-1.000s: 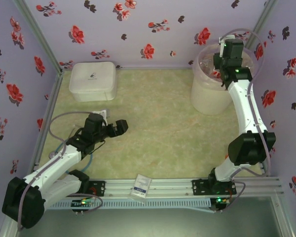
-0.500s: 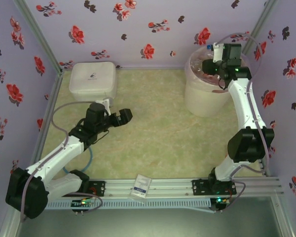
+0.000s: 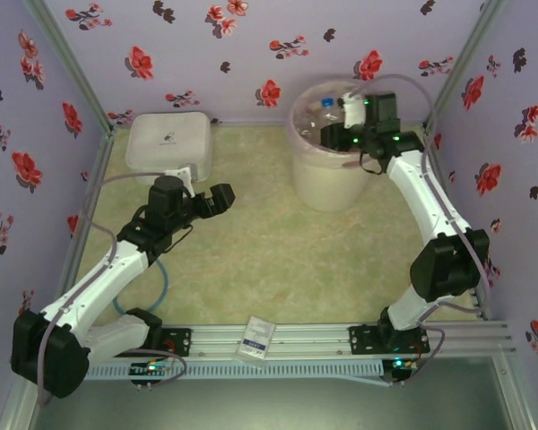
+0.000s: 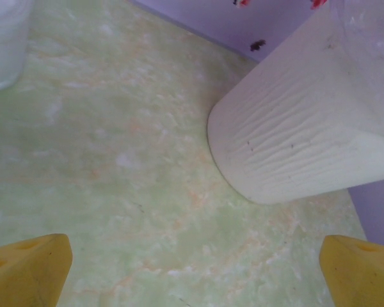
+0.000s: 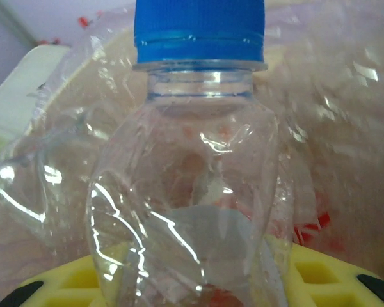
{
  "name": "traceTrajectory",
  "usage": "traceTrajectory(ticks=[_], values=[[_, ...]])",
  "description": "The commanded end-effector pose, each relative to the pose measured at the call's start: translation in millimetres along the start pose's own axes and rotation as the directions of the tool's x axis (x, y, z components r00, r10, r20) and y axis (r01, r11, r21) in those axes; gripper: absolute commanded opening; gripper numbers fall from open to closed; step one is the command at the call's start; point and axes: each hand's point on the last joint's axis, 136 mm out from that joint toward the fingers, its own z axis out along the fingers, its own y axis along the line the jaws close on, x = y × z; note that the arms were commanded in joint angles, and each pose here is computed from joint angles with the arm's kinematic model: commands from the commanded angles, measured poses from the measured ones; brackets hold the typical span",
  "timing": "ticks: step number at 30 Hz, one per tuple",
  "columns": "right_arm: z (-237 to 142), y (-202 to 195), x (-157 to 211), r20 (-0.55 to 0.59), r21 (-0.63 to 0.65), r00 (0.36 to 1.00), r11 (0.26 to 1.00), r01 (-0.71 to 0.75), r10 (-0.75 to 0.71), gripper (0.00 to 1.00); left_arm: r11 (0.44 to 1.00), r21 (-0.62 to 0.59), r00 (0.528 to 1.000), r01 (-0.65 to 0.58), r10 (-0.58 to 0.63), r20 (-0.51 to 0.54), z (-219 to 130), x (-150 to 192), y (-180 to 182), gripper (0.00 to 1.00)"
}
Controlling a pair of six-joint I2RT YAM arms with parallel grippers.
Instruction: Put the plastic bottles in the bin
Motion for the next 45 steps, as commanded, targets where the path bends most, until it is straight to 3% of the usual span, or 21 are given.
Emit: traceTrajectory(ticks=[1,5,16,22,26,31,36,39,45], values=[[5.8,48.2,31.4,-0.104,-0.101,0.995,0.995,-0.006,-0.004,0.16,0.998,-0.054,0.999,-0.029,0.031,0.04,-17.5,-14.0,9.9,1.0],[-7.5,66.6,15.6,-0.051,-0.074,0.996,0.995,0.067,-0.071,0.22,0.995,-0.094,0.998,-0.033,0.038,0.048,-28.1,-17.8,22.3,1.0],[-57.0,80.3,-60.1,0.125,0.094,0.951,0.958,0.271,-0.282,0.77,0.988,-0.139,0.996,-0.073,0.08,0.043,-37.4,-28.5,30.3,1.0],[-91.6,93.9,-89.5,0.21,0.098,0.924,0.948,0.304,-0.318,0.81,0.982,-0.164,0.994,-0.098,0.105,0.038,-42.4,-36.1,33.2,1.0],[-118.3,71.6,-94.5,0.248,0.259,0.908,0.926,0.273,-0.337,0.81,0.97,-0.221,0.993,-0.099,0.111,0.046,-48.9,-40.3,47.9,1.0],[-145.5,22.7,-64.5,0.284,0.461,0.911,0.876,0.142,-0.298,0.85,0.918,-0.374,0.987,-0.13,0.158,0.043,-60.5,-40.3,84.0,1.0],[-169.7,-30.2,-12.1,0.383,0.531,0.914,0.842,-0.097,-0.136,0.88,0.835,-0.529,0.976,-0.152,0.21,0.051,-70.6,-40.3,121.4,1.0],[-169.1,-49.2,29.3,0.371,0.576,0.922,0.806,-0.133,-0.113,0.98,0.768,-0.624,0.965,-0.145,0.249,0.082,-75.4,-40.0,146.9,1.0],[-150.8,-78.1,101.2,0.306,0.646,0.95,0.746,-0.162,-0.059,0.99,0.698,-0.704,0.939,-0.131,0.315,0.137,-72.0,-41.1,184.5,1.0]])
